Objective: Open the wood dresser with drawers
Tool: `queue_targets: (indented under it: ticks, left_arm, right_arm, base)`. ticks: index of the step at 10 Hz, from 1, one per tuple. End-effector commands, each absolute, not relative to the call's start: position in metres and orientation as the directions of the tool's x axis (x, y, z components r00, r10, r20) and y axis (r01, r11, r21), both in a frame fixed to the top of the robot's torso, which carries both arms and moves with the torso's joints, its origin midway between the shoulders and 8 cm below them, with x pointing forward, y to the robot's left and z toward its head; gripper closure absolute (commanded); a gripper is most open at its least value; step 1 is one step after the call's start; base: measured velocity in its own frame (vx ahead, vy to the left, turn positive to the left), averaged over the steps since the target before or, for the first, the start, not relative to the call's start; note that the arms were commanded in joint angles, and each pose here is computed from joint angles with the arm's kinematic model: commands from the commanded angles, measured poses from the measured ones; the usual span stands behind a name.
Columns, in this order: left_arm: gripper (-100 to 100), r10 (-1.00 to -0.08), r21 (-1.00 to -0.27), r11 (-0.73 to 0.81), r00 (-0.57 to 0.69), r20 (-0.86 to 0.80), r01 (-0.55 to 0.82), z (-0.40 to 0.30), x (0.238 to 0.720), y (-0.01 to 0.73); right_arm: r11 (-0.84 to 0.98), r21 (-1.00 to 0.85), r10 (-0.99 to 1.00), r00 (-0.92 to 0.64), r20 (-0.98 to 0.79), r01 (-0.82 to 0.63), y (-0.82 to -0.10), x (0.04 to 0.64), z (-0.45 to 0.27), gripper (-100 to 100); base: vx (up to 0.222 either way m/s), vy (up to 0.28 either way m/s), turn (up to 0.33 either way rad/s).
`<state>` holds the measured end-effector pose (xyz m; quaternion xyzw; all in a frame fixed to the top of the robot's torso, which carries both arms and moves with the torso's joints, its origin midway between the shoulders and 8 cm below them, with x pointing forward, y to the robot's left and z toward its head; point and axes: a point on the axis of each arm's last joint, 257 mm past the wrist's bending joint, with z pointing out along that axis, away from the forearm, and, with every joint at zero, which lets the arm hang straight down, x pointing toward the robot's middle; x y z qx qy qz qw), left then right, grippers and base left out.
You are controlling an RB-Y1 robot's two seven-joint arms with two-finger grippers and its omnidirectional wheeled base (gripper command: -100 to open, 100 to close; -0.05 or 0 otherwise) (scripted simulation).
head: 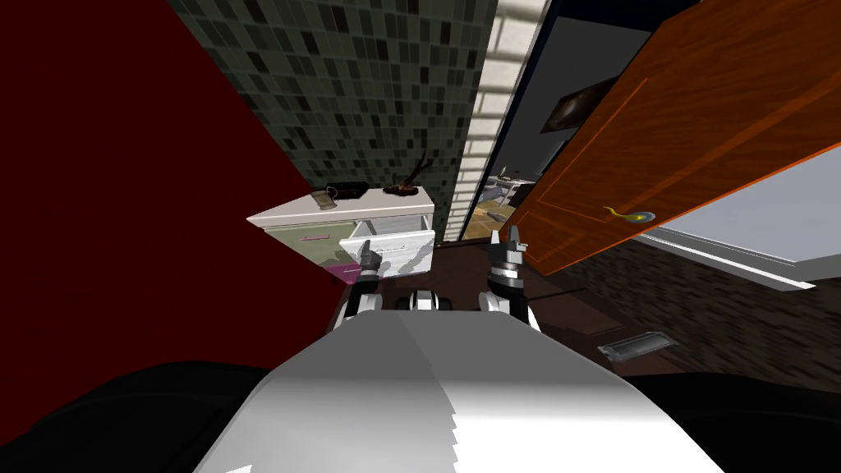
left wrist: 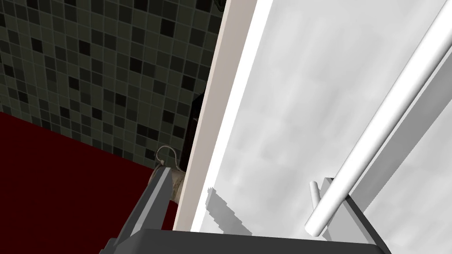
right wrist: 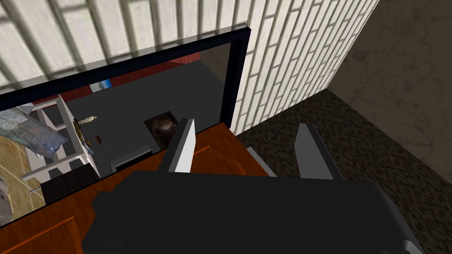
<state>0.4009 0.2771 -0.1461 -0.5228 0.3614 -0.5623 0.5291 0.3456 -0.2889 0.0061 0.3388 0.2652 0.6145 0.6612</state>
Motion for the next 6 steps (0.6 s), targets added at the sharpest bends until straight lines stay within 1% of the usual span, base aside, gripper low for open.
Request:
queue_targets:
  ticks: [1, 6]
  left_arm:
    - [0, -0.973, -0.960, -0.179, 0.107, 0.205, 0.214, -0.1464, 0.4008, 0.2770]
    - [0, -0.973, -0.961, -0.179, 0.108, 0.205, 0.213, -0.1469, 0.4008, 0.2771]
  right_arm:
    - [0.015, 0.774, 0.992, 0.104, 0.066, -0.633, -0.2889, 0.3456, 0.0061, 0]
    - [0.015, 0.774, 0.992, 0.104, 0.066, -0.633, -0.2889, 0.3456, 0.0061, 0]
  base:
    - [0.000, 0.000, 0.000]
    - [0.000, 0.000, 0.000]
